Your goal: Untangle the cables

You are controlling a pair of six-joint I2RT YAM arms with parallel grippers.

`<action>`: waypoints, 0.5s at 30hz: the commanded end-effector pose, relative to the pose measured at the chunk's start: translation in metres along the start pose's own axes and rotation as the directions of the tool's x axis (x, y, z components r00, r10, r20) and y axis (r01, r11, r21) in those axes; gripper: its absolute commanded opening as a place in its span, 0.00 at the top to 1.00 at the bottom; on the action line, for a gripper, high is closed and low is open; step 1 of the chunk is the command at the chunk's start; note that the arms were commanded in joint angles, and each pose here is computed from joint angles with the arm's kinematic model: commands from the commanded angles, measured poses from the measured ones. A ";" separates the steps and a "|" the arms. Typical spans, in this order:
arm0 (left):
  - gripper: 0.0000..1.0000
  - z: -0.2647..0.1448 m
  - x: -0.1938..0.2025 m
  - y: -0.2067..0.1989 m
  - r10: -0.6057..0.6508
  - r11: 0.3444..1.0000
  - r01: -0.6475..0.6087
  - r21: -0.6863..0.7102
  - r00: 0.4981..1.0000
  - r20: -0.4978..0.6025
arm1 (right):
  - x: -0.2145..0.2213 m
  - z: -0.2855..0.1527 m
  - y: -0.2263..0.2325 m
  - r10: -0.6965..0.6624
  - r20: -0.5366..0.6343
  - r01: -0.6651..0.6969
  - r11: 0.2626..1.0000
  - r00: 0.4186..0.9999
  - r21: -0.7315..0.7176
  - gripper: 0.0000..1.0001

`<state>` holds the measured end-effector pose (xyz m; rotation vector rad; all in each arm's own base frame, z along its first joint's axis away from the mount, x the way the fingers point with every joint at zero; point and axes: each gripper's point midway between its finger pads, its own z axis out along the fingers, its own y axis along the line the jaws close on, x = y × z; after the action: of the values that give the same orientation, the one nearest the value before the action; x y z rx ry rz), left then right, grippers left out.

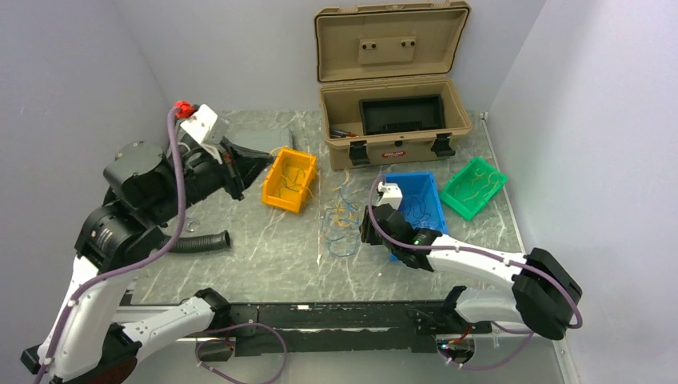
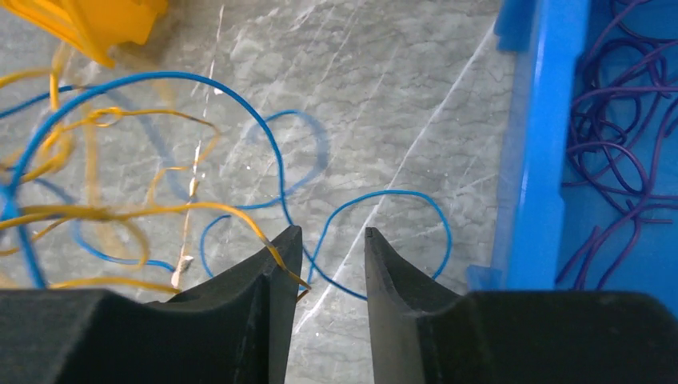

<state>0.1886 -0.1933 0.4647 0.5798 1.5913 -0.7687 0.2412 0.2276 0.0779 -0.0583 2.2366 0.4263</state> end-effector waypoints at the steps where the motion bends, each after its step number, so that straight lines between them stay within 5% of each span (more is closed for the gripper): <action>1: 1.00 -0.009 0.002 0.038 0.028 0.978 -0.031 -0.206 0.999 -0.018 | -0.024 -0.012 0.002 0.028 0.082 -0.028 1.000 0.996 -0.006 0.67; 11: 1.00 -0.086 -0.018 0.111 0.134 0.750 -0.049 -0.660 0.988 0.080 | -0.046 -0.022 0.010 -0.023 0.100 0.024 1.000 0.995 -0.012 0.68; 15: 1.00 -0.118 -0.032 0.120 0.219 0.675 -0.055 -0.736 0.967 0.128 | -0.052 -0.024 0.015 -0.019 0.111 0.021 1.000 0.994 -0.023 0.67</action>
<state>0.2161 -0.0748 0.4515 0.1756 1.6241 -0.1902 0.2458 0.2255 0.1107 -0.0827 2.1782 0.4252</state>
